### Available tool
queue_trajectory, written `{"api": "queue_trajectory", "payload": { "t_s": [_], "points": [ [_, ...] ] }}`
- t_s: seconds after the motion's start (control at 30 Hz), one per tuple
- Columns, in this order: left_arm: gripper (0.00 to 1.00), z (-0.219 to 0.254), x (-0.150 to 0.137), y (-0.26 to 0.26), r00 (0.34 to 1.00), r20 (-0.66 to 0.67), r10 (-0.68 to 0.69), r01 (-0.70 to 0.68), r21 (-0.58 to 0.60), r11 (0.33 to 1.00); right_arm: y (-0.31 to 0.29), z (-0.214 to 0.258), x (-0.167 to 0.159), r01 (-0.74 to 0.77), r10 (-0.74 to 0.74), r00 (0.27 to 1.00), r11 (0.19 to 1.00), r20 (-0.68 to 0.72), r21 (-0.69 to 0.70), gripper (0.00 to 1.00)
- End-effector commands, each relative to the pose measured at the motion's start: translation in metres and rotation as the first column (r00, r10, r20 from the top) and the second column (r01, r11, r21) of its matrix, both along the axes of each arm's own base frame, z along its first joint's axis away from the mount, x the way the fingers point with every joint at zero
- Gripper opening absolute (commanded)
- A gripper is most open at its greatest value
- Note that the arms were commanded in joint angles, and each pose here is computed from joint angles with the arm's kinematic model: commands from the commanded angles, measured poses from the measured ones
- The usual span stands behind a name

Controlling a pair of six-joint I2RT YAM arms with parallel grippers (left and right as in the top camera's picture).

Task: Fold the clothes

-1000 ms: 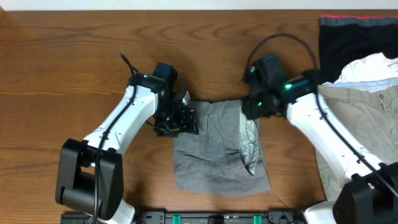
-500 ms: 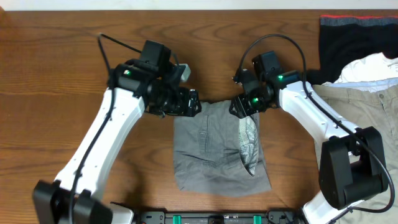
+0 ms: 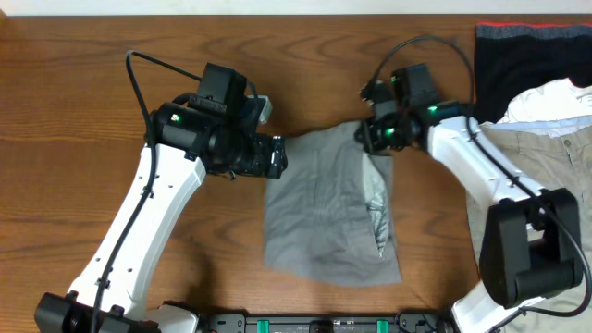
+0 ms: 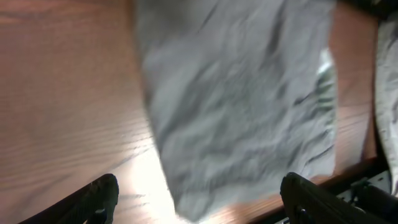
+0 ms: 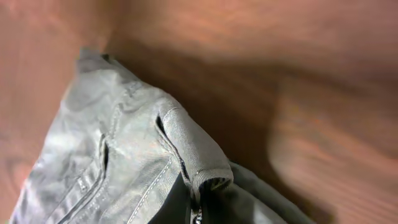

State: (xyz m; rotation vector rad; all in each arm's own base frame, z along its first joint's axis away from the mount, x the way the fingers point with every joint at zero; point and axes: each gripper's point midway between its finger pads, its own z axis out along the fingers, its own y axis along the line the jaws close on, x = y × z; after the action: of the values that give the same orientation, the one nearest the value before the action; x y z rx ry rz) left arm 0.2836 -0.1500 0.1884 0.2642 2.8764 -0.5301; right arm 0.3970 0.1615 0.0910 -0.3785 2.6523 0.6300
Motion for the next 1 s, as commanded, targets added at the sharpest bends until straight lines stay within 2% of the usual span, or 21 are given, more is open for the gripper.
{"api": "queue_trajectory", "payload": {
  "t_s": [0.0,0.13,0.3,0.43,0.67,0.83,0.9,0.97],
  "points": [
    [0.85,0.003,0.002,0.014,1.0,0.023,0.013,-0.014,0.059,0.998,-0.017,0.048,0.037,0.078,-0.079,0.99,0.997,0.116,0.01,0.01],
    [0.84,0.005,0.005,0.026,0.998,0.017,0.056,-0.057,0.06,0.997,0.005,0.091,0.045,0.003,-0.018,0.984,0.997,0.179,0.079,0.01],
    [0.84,0.026,0.017,0.058,0.979,0.063,0.194,-0.196,0.033,0.98,0.051,0.123,0.04,-0.101,0.065,0.968,0.985,0.242,0.138,0.01],
    [0.85,0.047,0.02,0.088,0.95,0.124,0.286,-0.289,0.01,0.957,0.099,0.127,0.027,-0.197,0.148,0.948,0.968,0.283,0.154,0.01],
    [0.85,0.073,0.007,0.127,0.894,0.205,0.398,-0.406,-0.005,0.914,0.191,0.132,-0.004,-0.398,0.304,0.869,0.899,0.391,0.186,0.02],
    [0.85,0.079,-0.001,0.136,0.88,0.22,0.421,-0.43,-0.004,0.903,0.23,0.131,-0.029,-0.48,0.371,0.829,0.857,0.419,0.191,0.03],
    [0.85,0.078,-0.002,0.136,0.881,0.218,0.421,-0.43,-0.003,0.903,0.235,0.129,-0.035,-0.488,0.383,0.826,0.853,0.415,0.184,0.08],
    [0.85,0.078,-0.001,0.136,0.881,0.217,0.421,-0.43,-0.003,0.903,0.232,0.125,-0.033,-0.466,0.373,0.835,0.87,0.404,0.162,0.24]
  ]
}}
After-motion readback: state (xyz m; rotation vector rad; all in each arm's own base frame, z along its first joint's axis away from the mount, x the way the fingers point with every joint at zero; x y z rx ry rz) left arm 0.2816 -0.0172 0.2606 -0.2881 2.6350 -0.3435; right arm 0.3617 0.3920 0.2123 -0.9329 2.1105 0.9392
